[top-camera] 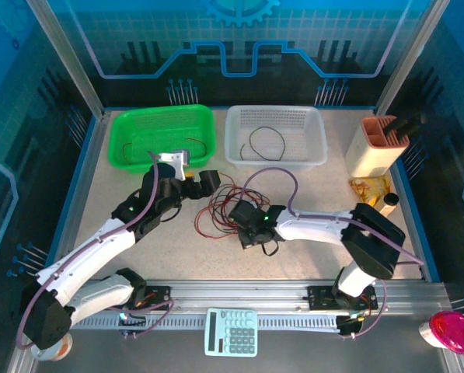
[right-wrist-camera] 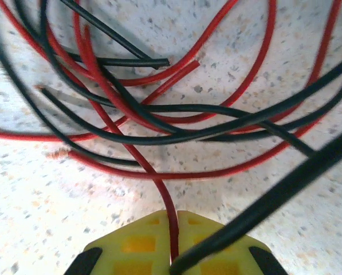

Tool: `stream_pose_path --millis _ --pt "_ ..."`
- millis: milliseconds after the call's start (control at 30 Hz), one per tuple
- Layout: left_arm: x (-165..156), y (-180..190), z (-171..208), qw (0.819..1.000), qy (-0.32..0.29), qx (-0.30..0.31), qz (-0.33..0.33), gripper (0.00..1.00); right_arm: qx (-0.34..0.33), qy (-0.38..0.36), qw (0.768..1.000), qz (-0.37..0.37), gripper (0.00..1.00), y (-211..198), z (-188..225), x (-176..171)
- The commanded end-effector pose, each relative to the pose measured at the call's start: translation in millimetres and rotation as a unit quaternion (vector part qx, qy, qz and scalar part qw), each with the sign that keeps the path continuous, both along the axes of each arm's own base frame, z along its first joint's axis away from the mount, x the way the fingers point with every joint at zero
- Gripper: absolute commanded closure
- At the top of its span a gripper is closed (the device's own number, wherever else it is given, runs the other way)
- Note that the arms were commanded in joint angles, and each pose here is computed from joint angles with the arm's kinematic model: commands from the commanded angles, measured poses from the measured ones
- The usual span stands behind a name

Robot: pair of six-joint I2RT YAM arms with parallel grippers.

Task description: Untangle the cables

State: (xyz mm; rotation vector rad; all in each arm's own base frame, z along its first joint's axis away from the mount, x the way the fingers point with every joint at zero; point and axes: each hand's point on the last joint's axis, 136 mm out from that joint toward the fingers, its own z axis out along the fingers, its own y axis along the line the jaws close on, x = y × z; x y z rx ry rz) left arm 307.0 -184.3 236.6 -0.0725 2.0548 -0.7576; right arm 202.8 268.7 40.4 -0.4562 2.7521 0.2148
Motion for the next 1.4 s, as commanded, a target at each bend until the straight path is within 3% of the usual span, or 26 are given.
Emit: stream_pose_path --millis 0,200,433,567,833,900,1067,1300,1367 --pt "1.2 2.5 20.5 1.000 -0.023 -0.017 0.007 0.01 0.059 -0.045 0.997 0.023 1.00 13.9 69.3 3.9" --pt "0.5 2.7 17.8 1.000 -0.020 -0.018 0.007 0.01 0.126 -0.121 0.983 0.048 1.00 15.5 169.8 25.4" --pt "-4.1 6.9 16.0 1.000 -0.019 -0.020 0.011 0.01 0.157 -0.148 0.975 0.058 1.00 15.2 214.3 49.5" --pt "-5.8 9.7 19.6 0.999 -0.026 -0.019 0.015 0.01 0.153 -0.123 0.979 0.054 1.00 15.3 188.6 51.3" --pt "-5.0 8.5 17.6 1.000 -0.024 -0.018 0.012 0.01 0.111 -0.037 0.993 0.020 1.00 3.7 78.2 49.7" --pt "-4.7 8.0 18.1 0.999 -0.024 -0.019 0.011 0.01 0.105 -0.009 0.994 0.010 0.92 -0.8 56.4 49.5" --pt "-4.1 7.8 19.6 0.999 -0.026 -0.020 0.010 0.01 0.098 0.002 0.995 0.010 0.68 -2.9 46.0 51.3" --pt "-3.5 7.6 19.1 0.999 -0.027 -0.023 0.010 0.01 0.100 0.000 0.995 0.005 0.69 -4.4 47.1 57.5" --pt "-3.4 7.7 19.5 0.999 -0.028 -0.024 0.010 0.01 0.100 -0.002 0.995 0.003 0.76 -5.5 46.3 58.5"
